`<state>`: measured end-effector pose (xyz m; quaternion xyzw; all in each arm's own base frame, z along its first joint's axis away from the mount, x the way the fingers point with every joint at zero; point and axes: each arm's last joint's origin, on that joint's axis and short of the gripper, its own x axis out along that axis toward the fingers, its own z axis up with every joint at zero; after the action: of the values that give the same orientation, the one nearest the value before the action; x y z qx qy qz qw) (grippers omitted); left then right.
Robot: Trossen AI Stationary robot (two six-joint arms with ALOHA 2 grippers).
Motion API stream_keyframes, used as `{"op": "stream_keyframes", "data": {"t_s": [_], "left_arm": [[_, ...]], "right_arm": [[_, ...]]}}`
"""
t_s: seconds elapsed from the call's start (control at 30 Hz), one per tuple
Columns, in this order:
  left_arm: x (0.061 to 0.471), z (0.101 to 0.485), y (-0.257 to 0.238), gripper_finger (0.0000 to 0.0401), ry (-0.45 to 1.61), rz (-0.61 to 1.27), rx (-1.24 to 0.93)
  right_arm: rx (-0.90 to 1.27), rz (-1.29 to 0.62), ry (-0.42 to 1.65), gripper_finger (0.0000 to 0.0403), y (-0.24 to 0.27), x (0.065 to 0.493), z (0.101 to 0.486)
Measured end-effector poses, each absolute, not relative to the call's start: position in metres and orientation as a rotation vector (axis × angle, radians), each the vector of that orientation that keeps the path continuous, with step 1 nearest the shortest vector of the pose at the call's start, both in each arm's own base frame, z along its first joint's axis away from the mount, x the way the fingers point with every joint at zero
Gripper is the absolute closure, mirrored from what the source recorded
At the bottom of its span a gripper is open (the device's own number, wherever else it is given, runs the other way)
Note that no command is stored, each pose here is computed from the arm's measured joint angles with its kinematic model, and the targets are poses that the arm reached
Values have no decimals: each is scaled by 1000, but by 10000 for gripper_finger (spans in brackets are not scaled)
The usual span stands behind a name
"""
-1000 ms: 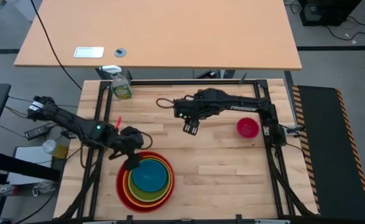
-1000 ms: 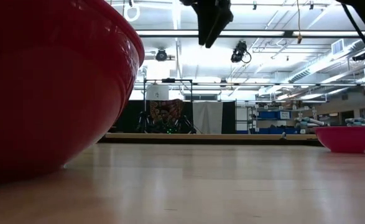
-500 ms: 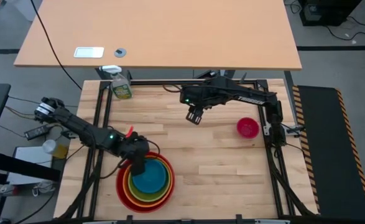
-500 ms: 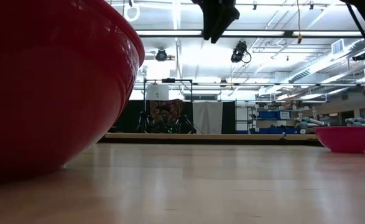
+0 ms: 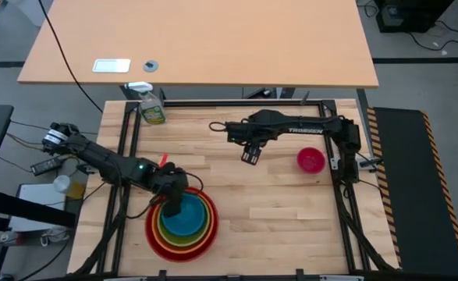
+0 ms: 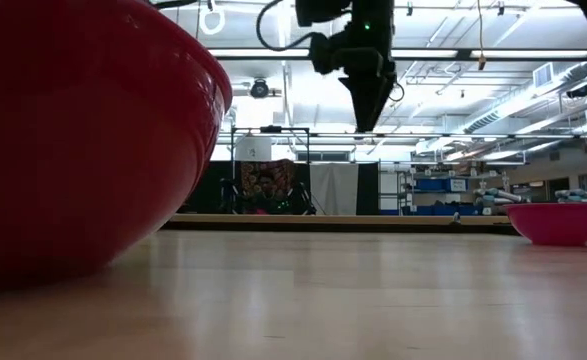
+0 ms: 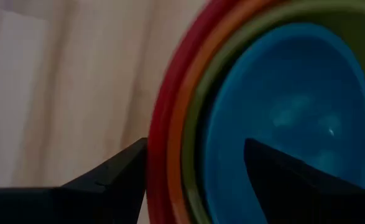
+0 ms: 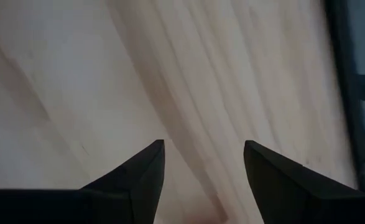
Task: Nest bowls inside each other
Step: Stack the blue bowl on top of the green bowl, then stack the pink bowl on top of the blue bowl
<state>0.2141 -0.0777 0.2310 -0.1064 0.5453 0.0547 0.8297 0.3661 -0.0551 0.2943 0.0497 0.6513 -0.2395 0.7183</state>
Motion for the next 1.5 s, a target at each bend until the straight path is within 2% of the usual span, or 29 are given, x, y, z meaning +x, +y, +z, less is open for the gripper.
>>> {"op": "stream_keyframes", "data": {"t_s": [0.17, 0.37, 0.53, 0.63, 0.73, 0.97, 1.13, 1.5], "left_arm": [[207, 247, -78, 141, 1220, 66, -201], [210, 291, -73, 141, 1004, 119, -85], [210, 287, -68, 141, 1016, 138, -10], [212, 283, -62, 141, 1028, 180, -32], [214, 292, -57, 141, 931, 206, -75], [220, 324, -47, 141, 594, 257, -163], [227, 342, -34, 141, 407, 282, -235], [234, 349, -17, 141, 338, 283, -210]], "right_arm": [[154, -514, 1390, 180, -57, 348, 300], [170, -552, 1272, 184, -58, 322, 329], [174, -610, 1215, 184, -62, 303, 348], [217, -598, 1208, 184, -65, 287, 344], [300, -583, 1223, 186, -66, 264, 324], [410, -612, 1334, 190, -63, 215, 272], [461, -636, 1519, 190, -72, 197, 252], [312, -425, 1944, 190, -107, 199, 212]]}}
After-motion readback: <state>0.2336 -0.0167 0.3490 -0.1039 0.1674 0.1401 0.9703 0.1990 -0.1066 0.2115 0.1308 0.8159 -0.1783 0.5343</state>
